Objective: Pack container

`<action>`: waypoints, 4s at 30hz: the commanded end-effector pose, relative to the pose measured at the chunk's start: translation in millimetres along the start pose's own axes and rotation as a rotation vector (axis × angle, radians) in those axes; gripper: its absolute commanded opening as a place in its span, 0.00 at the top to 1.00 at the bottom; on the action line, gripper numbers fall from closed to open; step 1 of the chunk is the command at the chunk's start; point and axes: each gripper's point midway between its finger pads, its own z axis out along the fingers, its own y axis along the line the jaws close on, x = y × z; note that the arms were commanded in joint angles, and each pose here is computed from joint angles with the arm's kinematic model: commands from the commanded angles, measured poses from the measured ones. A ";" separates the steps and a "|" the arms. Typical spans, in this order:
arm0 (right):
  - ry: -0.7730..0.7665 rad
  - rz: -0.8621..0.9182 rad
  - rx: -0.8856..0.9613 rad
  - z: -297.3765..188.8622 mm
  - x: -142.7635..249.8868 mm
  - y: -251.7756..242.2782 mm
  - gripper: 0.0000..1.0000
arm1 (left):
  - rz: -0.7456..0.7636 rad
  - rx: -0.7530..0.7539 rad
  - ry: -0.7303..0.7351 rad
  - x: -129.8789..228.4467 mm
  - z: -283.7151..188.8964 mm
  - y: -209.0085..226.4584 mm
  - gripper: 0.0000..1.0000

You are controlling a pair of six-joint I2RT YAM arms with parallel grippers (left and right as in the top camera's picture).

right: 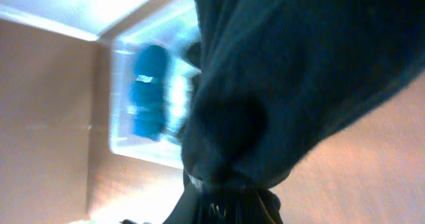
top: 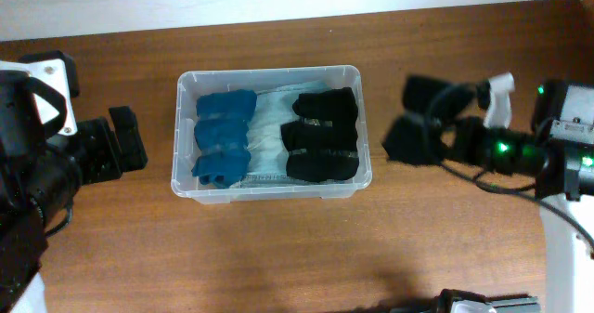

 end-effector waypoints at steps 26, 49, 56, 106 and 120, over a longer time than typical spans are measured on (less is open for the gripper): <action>0.394 -0.123 0.068 277.7 76.9 39.5 0.47 | -0.016 -0.015 -0.001 -0.4 0.5 3.1 0.01; 0.234 -0.417 0.186 242.3 52.6 106.2 0.86 | -0.016 -0.015 -0.001 -0.4 0.5 3.1 0.01; 0.313 -0.447 0.307 315.8 76.2 52.4 0.87 | -0.016 -0.015 -0.001 -0.4 0.5 3.1 0.01; -0.631 -0.403 0.794 -205.9 -6.1 37.0 0.02 | -0.016 -0.015 -0.001 -0.4 0.5 3.1 0.01; -0.727 -0.160 0.967 -146.6 37.9 -92.5 0.02 | -0.016 -0.015 -0.001 -0.4 0.5 3.1 0.01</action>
